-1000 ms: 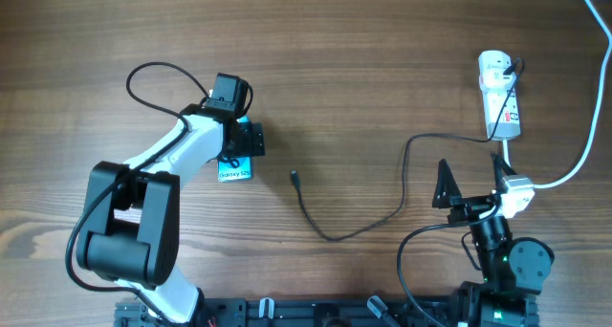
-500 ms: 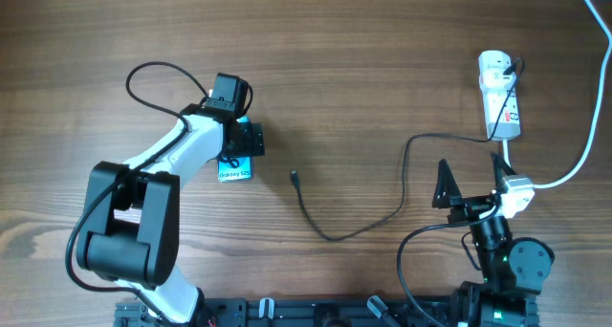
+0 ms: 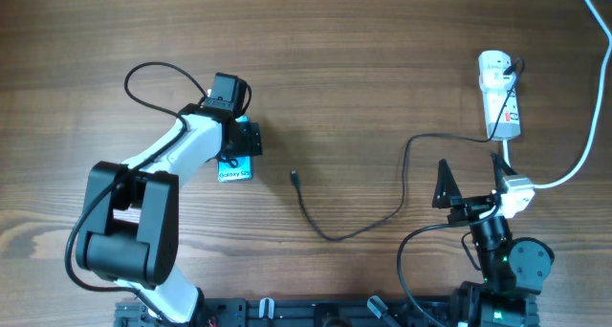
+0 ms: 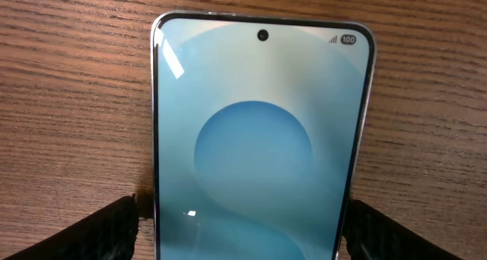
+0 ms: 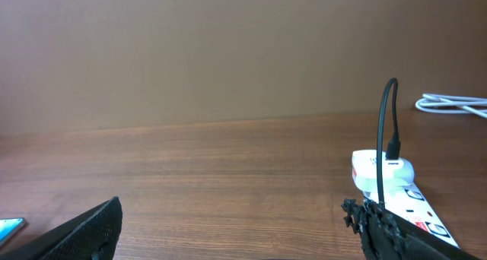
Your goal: Plug charger to phone and switch on socket
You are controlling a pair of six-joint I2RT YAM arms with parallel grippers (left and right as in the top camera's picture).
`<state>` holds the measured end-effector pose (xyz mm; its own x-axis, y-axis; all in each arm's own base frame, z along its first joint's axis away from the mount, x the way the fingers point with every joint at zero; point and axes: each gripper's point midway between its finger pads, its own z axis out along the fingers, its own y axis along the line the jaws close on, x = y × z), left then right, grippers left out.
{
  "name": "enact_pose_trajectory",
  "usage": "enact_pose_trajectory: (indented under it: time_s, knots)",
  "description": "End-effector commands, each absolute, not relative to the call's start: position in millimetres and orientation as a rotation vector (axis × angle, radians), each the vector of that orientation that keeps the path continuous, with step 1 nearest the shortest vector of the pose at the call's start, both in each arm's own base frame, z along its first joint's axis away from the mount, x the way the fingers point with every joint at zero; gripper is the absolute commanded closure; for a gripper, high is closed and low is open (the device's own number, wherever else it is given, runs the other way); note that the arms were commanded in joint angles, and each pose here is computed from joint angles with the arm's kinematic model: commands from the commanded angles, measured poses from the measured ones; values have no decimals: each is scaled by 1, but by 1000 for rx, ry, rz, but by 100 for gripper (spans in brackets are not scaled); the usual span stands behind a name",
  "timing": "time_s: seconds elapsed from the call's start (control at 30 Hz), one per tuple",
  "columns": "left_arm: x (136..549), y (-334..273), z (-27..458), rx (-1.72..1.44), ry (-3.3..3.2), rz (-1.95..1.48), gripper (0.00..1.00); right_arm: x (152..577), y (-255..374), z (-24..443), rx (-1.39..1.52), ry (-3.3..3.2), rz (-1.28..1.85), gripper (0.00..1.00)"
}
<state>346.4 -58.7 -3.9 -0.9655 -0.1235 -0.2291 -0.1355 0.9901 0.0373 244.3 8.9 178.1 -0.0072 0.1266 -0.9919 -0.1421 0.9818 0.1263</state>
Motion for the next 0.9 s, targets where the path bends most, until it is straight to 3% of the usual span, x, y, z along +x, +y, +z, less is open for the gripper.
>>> enact_pose_trajectory:
  time_s: [0.0,0.47,0.73,0.87]
  knots:
    - [315,-26,-36,-210,3009,309,13,244,11,181,-20,1553,225,0]
    - [314,-32,-38,-210,3024,253,16,244,11,181,-20,1553,225,0]
    - [312,-37,-39,-221,3037,215,10,244,11,181,-20,1553,225,0]
    - [311,-45,-40,-219,3052,145,16,244,11,181,-20,1553,225,0]
